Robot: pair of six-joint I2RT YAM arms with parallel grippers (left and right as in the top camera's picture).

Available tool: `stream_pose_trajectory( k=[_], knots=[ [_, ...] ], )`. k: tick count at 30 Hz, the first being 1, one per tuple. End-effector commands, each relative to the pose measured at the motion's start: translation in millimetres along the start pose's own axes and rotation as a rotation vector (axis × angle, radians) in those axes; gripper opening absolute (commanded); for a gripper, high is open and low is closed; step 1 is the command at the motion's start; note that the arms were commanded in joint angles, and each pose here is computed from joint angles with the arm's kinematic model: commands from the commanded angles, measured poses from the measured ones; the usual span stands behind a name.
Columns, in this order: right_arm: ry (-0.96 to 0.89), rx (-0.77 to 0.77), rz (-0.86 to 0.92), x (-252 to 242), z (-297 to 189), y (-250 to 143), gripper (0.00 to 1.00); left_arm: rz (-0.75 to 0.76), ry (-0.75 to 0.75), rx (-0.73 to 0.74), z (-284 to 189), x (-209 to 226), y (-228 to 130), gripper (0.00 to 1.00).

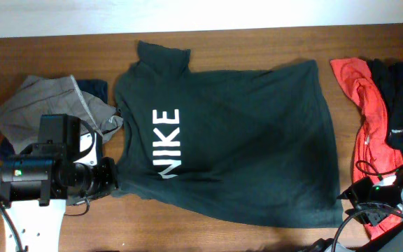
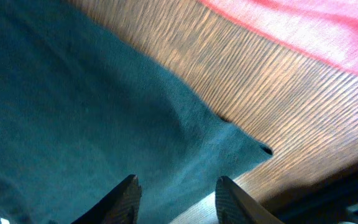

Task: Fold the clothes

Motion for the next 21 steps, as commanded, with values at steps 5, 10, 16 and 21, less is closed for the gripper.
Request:
stream_pose_trajectory(
  k=[5,10,16,21],
  knots=[
    [-0.075,-0.04,0.19,-31,19,0,0.46,0.002,-0.006,-0.022,-4,-2,4,0.0],
    [-0.091,-0.034,0.154,-39,30,-6,0.54,0.003,-0.006,-0.024,-4,-2,5,0.01],
    [-0.057,-0.031,0.152,-36,43,-12,0.62,0.004,-0.01,-0.032,-4,-3,7,0.01],
    [-0.046,-0.009,0.159,-36,49,-20,0.61,0.004,-0.009,-0.031,-4,-3,7,0.01]
  ],
)
Point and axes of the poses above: each gripper's point midway between its finger pads, its own z axis out along the fingers, its own x axis along the line the jaws close on, y = z × x, the point moved 1 cm from there along -z, back along the fingers, and after that the axes turned 11 degrees about -z, right-handed, at the moved point
